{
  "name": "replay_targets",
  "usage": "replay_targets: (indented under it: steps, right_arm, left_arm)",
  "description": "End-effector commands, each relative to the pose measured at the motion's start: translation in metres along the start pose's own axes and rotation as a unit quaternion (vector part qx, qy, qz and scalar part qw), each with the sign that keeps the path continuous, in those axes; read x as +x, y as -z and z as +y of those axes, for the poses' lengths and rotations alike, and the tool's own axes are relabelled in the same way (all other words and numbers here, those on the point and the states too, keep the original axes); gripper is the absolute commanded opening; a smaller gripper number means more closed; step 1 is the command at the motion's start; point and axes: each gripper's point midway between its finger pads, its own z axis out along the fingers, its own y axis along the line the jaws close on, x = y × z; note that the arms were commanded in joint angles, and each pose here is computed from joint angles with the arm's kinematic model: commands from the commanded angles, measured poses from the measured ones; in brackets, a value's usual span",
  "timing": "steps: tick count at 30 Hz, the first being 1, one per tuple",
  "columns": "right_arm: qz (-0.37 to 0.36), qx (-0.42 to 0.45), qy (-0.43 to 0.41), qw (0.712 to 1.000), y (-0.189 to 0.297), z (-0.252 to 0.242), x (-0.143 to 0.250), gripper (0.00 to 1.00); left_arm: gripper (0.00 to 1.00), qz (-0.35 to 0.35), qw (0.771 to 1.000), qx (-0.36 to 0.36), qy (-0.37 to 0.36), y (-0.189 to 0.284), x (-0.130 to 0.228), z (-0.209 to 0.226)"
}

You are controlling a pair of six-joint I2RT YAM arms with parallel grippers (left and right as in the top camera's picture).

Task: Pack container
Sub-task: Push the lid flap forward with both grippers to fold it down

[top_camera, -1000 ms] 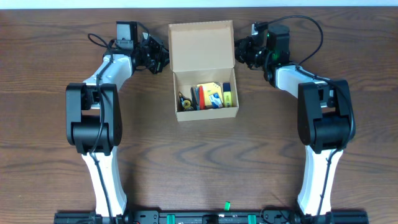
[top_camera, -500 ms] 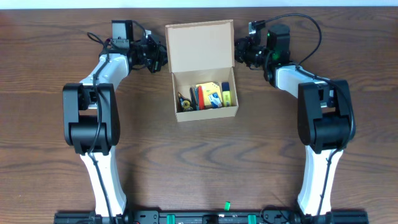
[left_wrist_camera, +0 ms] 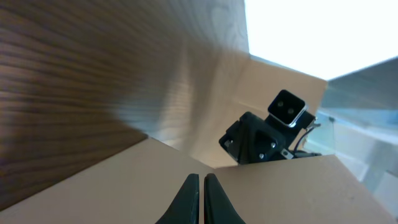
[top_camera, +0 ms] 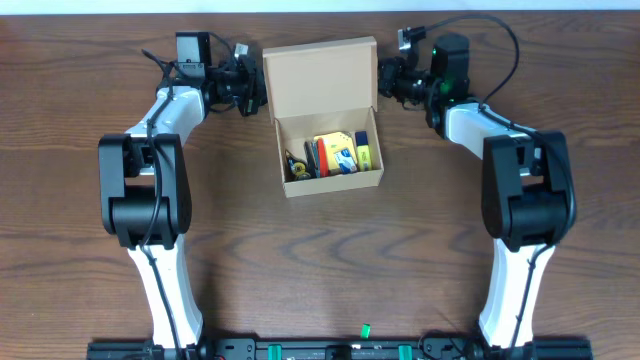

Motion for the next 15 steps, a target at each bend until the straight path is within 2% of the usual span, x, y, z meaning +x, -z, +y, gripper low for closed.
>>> replay_targets:
  steps: [1,15]
  right_arm:
    - [0.0,-0.028,0.048,0.998,0.005,0.037,-0.009,0.01]
    - [0.031,-0.06,0.069,0.995,0.009,0.053,0.001,0.01]
  left_arm:
    - [0.06,0.025,0.999,0.028,-0.029,0.004,0.001,-0.015]
    - [0.06,0.067,0.993,0.074,-0.066,0.017,0.01,-0.051]
